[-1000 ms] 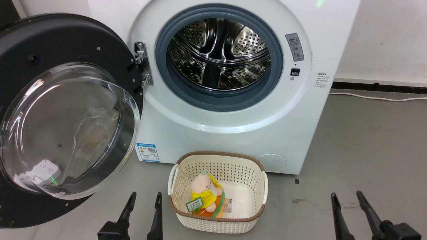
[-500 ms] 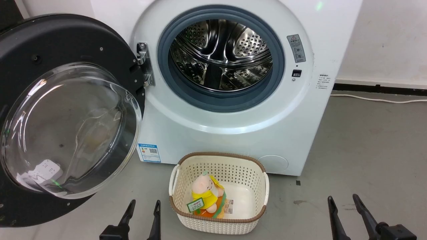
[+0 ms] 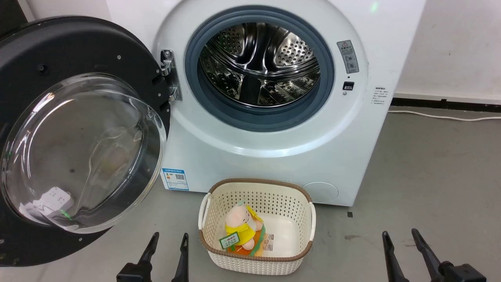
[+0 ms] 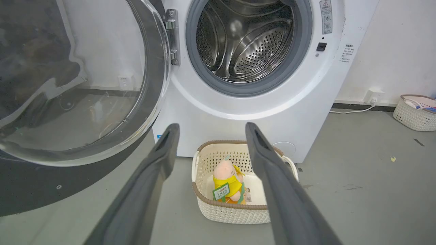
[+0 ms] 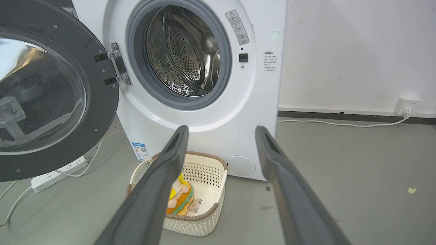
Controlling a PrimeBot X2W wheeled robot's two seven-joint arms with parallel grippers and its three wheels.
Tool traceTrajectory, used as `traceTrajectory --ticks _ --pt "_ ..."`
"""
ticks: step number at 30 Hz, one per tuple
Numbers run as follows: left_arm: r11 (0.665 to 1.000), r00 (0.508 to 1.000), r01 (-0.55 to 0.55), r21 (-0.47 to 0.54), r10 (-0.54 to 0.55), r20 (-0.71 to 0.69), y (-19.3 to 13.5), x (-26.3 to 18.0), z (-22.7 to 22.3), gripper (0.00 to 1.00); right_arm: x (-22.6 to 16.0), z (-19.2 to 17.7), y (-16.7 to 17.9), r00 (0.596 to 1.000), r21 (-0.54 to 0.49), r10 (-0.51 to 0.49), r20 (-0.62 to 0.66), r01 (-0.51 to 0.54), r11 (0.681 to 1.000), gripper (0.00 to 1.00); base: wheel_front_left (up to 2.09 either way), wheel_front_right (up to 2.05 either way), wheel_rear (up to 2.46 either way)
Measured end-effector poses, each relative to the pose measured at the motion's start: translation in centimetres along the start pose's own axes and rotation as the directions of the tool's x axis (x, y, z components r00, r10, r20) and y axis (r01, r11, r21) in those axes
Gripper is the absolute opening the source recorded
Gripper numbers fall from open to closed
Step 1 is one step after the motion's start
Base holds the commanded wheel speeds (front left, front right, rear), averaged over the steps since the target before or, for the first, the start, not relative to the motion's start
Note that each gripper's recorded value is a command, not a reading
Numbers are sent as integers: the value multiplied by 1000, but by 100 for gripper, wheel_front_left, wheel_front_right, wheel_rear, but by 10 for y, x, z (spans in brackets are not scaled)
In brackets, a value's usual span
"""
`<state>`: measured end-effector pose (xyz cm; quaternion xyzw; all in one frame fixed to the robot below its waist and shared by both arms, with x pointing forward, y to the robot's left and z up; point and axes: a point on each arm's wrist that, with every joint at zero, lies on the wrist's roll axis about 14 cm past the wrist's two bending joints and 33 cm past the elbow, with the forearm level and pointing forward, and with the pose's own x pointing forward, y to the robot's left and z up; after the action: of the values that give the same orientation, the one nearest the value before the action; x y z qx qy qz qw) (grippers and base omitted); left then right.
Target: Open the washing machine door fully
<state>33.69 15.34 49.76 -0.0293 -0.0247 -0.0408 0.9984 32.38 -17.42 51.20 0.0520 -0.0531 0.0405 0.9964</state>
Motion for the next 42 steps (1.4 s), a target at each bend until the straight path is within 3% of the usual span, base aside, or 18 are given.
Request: traceTrajectory --ticks 16,17,42 --pt "1000 1000 1 -6 -1 1 -1 2 0 100 0 -1 -1 1000 0 -4 -4 4 1000 100 0 0 0" --pt "1000 1000 3 -8 -3 2 -1 2 0 0 0 -1 -1 1000 1 -4 -4 4 1000 0 0 0 0" --pt "1000 1000 -11 4 11 -20 3 5 1 0 5 -4 0 999 -16 4 -37 -5 1000 0 0 0 0"
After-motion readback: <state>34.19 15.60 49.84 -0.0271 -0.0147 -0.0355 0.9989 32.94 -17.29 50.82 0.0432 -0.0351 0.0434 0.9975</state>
